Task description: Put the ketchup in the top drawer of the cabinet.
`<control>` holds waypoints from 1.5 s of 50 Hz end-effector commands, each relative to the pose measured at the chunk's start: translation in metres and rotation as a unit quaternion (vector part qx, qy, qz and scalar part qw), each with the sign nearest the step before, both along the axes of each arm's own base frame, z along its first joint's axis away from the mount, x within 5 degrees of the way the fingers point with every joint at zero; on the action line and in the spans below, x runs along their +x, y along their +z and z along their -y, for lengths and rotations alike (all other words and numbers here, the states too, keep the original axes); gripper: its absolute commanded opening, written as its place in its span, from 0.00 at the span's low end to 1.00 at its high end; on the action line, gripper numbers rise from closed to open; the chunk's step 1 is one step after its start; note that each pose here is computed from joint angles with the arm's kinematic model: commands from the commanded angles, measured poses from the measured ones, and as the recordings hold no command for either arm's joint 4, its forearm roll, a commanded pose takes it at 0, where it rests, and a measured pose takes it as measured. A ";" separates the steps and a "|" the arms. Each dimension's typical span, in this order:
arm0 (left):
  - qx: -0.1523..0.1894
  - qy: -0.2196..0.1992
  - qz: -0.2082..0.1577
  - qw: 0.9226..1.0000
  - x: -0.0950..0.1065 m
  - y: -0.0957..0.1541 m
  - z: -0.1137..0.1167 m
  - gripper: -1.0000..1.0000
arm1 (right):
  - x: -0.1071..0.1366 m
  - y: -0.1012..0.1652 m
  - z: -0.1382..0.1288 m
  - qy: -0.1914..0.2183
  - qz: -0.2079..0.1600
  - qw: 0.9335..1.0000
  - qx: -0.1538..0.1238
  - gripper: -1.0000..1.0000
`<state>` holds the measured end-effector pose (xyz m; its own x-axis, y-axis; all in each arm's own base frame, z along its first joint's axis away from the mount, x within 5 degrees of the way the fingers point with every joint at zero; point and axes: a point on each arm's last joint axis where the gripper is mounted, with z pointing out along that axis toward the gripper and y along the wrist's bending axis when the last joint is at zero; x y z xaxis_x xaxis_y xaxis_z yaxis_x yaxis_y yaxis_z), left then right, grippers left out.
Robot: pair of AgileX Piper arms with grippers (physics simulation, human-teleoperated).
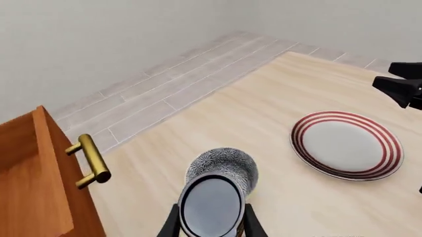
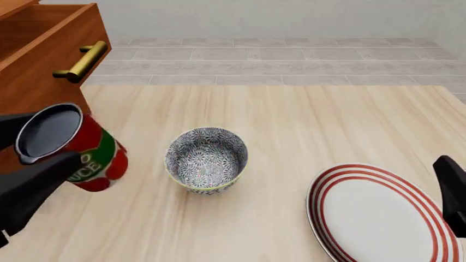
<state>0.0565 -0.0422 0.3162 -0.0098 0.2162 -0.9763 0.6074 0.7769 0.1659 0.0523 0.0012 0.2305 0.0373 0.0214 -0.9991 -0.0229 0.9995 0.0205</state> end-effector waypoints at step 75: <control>0.091 0.185 0.017 0.978 -0.065 0.165 -0.044 0.00 | 0.001 -0.003 0.001 -0.005 0.004 1.000 0.013 1.00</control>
<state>-0.0149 0.0045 0.4578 -0.0876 0.3101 -0.9467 0.3326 0.9049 0.2656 0.0532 0.0007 0.2271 0.0441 0.0432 -0.9981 -0.0152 0.9990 0.0425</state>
